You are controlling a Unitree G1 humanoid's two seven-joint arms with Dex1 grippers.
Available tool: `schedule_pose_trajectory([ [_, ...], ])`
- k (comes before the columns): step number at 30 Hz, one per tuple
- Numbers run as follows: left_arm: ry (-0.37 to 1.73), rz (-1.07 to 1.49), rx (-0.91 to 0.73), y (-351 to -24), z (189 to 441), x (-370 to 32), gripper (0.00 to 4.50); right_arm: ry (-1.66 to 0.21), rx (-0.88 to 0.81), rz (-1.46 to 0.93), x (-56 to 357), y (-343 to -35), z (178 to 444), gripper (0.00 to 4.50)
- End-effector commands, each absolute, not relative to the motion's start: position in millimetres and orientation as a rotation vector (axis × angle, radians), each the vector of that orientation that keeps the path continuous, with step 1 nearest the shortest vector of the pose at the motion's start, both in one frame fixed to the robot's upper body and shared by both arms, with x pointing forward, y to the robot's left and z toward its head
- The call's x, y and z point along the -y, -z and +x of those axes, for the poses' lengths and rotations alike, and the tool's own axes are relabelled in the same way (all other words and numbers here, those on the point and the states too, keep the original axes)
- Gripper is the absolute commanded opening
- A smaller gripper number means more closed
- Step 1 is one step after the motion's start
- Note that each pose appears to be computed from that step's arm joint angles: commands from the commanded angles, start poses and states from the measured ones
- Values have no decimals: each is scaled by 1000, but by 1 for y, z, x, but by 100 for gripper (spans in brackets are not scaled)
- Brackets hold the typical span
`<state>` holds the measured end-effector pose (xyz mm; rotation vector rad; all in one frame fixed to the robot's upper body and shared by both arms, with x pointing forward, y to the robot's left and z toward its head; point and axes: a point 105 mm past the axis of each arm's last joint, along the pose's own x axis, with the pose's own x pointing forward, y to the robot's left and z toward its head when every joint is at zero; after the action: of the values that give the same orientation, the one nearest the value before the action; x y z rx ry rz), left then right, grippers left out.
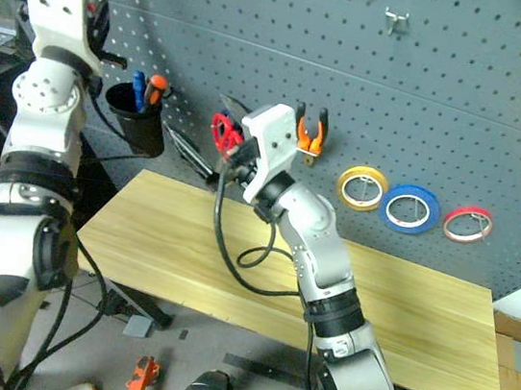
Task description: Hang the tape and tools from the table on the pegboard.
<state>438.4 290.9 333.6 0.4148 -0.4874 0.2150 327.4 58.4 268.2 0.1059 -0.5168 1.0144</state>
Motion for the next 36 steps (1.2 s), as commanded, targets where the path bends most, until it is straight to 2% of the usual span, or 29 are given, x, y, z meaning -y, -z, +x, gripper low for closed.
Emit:
schedule_pose_trajectory([
  [1,-190,383,534,-333,436,-290,76,-1004,589,113,-58,-285,321,450],
  [5,-199,356,535,-325,437,-292,76,-999,572,119,-58,-280,321,450],
  [15,-272,359,595,-348,430,-300,76,-1000,567,116,-58,-279,325,450],
  [19,-279,368,590,-348,429,-303,76,-999,567,116,-58,-279,326,450],
  [36,-221,324,502,-285,439,-287,76,-979,535,102,-58,-264,329,450],
])
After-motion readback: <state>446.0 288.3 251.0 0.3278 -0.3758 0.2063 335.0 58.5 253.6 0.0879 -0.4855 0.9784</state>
